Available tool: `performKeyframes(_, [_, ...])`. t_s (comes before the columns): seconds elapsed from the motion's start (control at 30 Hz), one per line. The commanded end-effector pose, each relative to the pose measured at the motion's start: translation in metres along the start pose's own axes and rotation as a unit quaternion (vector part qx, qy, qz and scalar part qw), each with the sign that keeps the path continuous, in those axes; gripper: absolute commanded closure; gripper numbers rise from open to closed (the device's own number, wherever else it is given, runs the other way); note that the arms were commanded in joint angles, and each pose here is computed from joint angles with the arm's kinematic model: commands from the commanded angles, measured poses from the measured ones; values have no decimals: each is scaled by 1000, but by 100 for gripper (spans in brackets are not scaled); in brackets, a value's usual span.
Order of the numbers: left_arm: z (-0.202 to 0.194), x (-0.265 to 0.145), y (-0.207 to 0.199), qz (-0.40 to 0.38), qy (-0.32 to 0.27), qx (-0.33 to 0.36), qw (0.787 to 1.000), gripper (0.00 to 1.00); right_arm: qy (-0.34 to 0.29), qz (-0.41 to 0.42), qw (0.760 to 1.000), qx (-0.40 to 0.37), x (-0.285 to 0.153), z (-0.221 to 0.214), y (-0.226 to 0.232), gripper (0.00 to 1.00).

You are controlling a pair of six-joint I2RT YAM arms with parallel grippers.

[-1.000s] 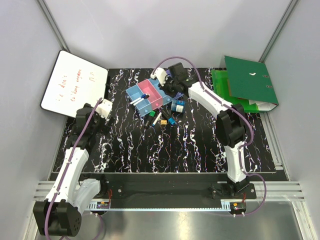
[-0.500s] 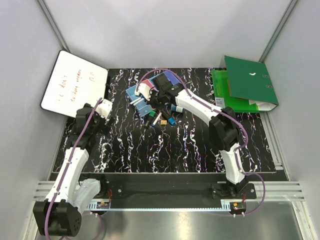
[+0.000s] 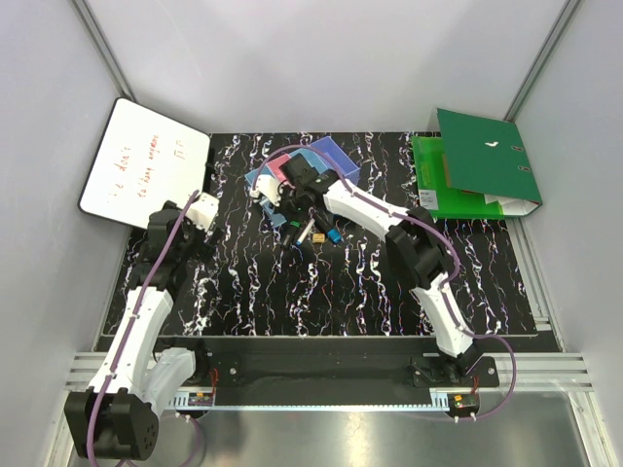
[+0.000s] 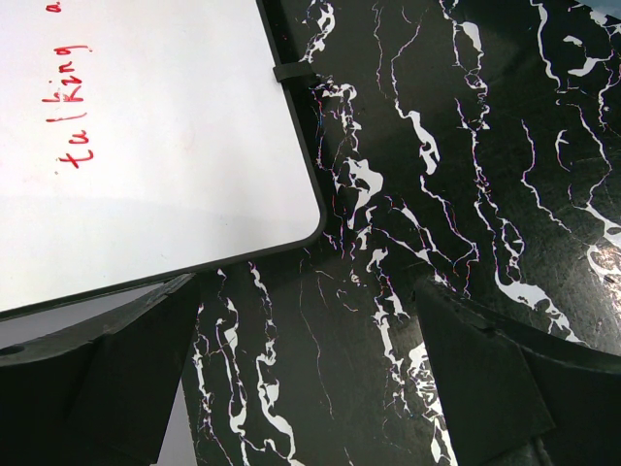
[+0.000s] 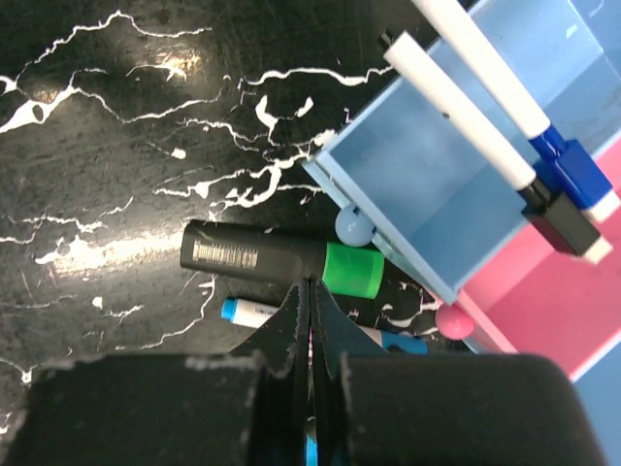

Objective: Sort the stationery into containers
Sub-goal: Move the storage box to the center of the board.

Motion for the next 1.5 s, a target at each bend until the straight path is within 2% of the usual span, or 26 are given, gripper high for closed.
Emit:
performKeyframes(0.0, [5, -2, 1, 5, -19, -1, 1000, 1, -20, -21, 1000, -10, 3, 16, -12, 100])
performKeyframes(0.47, [-3, -3, -1, 9, -12, -3, 1000, 1, -13, -53, 998, -6, 33, 16, -27, 100])
performKeyframes(1.17, [-11, 0, -3, 6, -7, -5, 1000, 1, -9, -186, 982, -20, 66, 24, -66, 100])
performKeyframes(1.33, [-12, -1, -3, 8, -7, -3, 1000, 1, -25, -185, 982, -14, 59, 31, -67, 100])
performKeyframes(1.47, [-11, -3, -2, 12, -7, -2, 1000, 1, -59, -182, 982, 8, 20, 51, -66, 100])
Point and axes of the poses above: each gripper's point midway between its finger pads, its own x axis out along the fingers, its own y axis along the line the jaws close on, z = x × y, the point moved 10 cm from there along -x, back along the fingers, and after that the axes turned 15 degrees about -x, right-handed, at the moved point
